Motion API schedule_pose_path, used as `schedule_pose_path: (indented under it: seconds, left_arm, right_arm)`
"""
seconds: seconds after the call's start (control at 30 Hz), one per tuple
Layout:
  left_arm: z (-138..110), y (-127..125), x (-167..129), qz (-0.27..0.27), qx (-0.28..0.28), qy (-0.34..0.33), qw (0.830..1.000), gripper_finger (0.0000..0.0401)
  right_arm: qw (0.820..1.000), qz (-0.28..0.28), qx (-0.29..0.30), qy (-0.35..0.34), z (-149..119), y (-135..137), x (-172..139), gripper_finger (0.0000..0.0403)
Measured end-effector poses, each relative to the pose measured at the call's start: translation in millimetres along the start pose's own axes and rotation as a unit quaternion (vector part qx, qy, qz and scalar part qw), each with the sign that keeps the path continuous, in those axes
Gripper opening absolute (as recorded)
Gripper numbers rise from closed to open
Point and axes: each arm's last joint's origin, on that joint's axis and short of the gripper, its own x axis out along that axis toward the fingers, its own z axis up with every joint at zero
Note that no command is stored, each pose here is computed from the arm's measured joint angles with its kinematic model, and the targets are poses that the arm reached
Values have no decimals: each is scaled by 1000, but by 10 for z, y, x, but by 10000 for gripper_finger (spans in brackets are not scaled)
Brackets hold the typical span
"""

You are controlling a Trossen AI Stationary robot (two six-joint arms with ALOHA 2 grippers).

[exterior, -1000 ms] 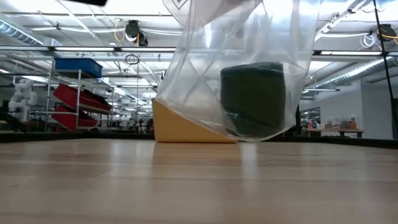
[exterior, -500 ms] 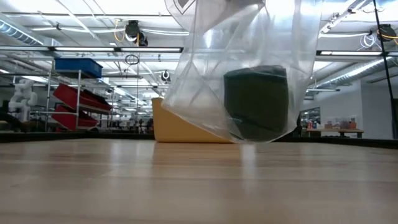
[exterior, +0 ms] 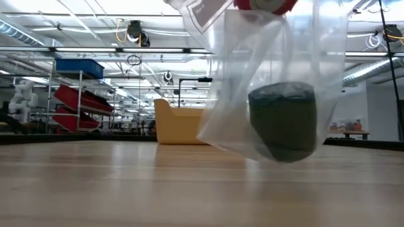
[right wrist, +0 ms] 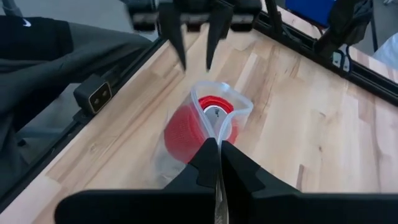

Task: Roll bandage
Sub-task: Close the transparent zip bag

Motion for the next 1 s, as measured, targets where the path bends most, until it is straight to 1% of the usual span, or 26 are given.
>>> schedule_pose_path:
  seconds: [0.07,0.17,0.3,0.43,0.57,0.6,0.67,0.7,0.77,0.83,0.87,0.93,1.0]
  left_arm:
    - [-83,70,-136,3,-25,0,1000,148]
    - [-189,157,-297,7,-50,-25,998,148]
    - [-279,200,-423,3,-59,-65,996,148]
    - [-333,254,-330,14,-81,-71,994,148]
    - [-305,242,-269,24,-80,-84,993,150]
    - [-295,222,-262,24,-88,-86,992,152]
    - [-260,160,-234,22,-120,-87,989,157]
    - [-235,121,-205,19,-127,-77,989,160]
    - [-179,25,-107,-6,-128,-27,991,164]
    - [-94,-81,0,-59,-110,20,992,166]
    - [-36,-131,48,-89,-97,30,991,167]
    - [87,-217,118,-143,-81,22,986,167]
    - [206,-257,160,-167,-56,-11,984,167]
  right_arm:
    - [1000,0,-2,0,0,2,0,0]
    - [1000,0,-3,-2,5,2,0,0]
    - [1000,-1,-1,-11,23,0,-1,0]
    - [1000,-1,0,-19,38,-1,-1,0]
    - [1000,-1,-1,-19,37,-1,-1,0]
    - [1000,1,-1,-18,36,0,-1,0]
    - [1000,1,-3,-15,30,1,-1,0]
    - [1000,1,-5,-16,31,1,-1,0]
    - [1000,1,-8,-16,31,1,-1,0]
    - [1000,1,-9,-15,30,1,-1,0]
    - [1000,1,-9,-16,30,1,-1,0]
    - [1000,1,-9,-15,30,1,-1,0]
    - [1000,1,-6,-15,30,1,-1,0]
